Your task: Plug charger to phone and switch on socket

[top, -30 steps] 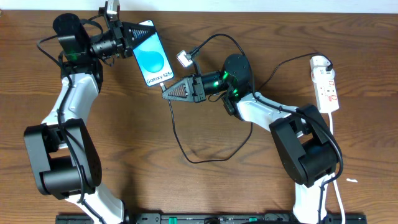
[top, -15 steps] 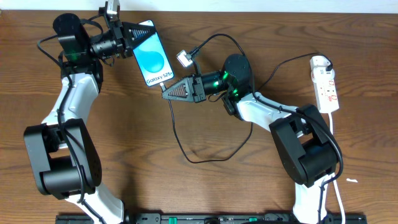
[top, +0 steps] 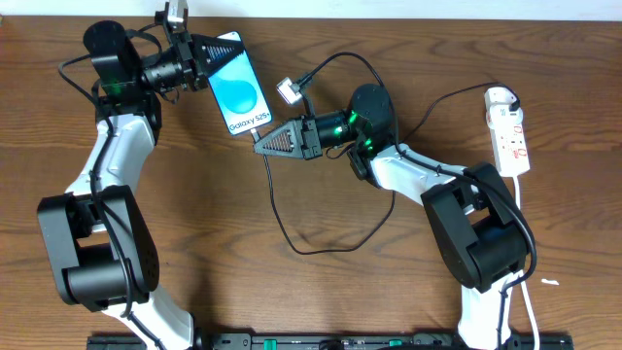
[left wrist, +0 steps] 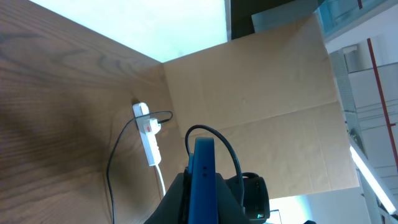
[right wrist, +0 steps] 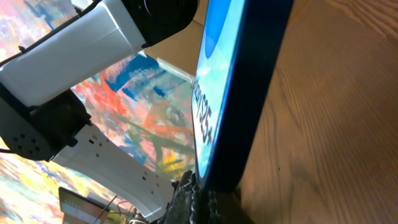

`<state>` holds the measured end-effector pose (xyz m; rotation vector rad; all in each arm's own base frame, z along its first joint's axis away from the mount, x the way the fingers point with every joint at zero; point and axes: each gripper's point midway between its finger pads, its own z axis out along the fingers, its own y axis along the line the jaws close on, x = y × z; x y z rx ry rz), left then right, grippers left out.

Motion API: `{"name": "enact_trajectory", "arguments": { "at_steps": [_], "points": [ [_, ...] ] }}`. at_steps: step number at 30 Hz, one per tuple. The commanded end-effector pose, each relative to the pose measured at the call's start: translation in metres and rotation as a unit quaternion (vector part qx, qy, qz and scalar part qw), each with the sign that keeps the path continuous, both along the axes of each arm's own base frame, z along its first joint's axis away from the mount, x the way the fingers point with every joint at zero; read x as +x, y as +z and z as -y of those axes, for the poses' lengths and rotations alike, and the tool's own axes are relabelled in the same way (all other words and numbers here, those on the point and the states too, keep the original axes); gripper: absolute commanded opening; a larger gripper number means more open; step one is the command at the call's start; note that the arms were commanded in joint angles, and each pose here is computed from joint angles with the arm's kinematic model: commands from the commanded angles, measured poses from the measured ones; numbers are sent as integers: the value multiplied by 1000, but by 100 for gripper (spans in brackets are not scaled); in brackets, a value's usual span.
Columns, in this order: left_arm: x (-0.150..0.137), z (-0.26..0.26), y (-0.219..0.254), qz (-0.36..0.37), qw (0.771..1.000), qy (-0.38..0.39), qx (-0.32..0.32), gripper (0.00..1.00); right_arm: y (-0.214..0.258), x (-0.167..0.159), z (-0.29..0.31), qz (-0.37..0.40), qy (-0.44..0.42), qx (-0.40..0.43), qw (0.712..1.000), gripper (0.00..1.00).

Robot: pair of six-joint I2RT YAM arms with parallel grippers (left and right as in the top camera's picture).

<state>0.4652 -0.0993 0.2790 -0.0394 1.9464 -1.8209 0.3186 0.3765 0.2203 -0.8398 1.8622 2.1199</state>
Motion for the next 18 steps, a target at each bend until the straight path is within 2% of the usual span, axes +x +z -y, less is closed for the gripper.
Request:
{"name": "enact_trajectory", "arguments": {
  "at_steps": [1, 18],
  "points": [
    [-4, 4, 0, 3, 1000, -17, 0, 8, 7, 13, 2, -3, -32, 7, 999, 1],
    [-3, 4, 0, 5, 1000, -12, 1, 7, 9, 24, -1, -43, -63, 5, 997, 1]
  ]
}}
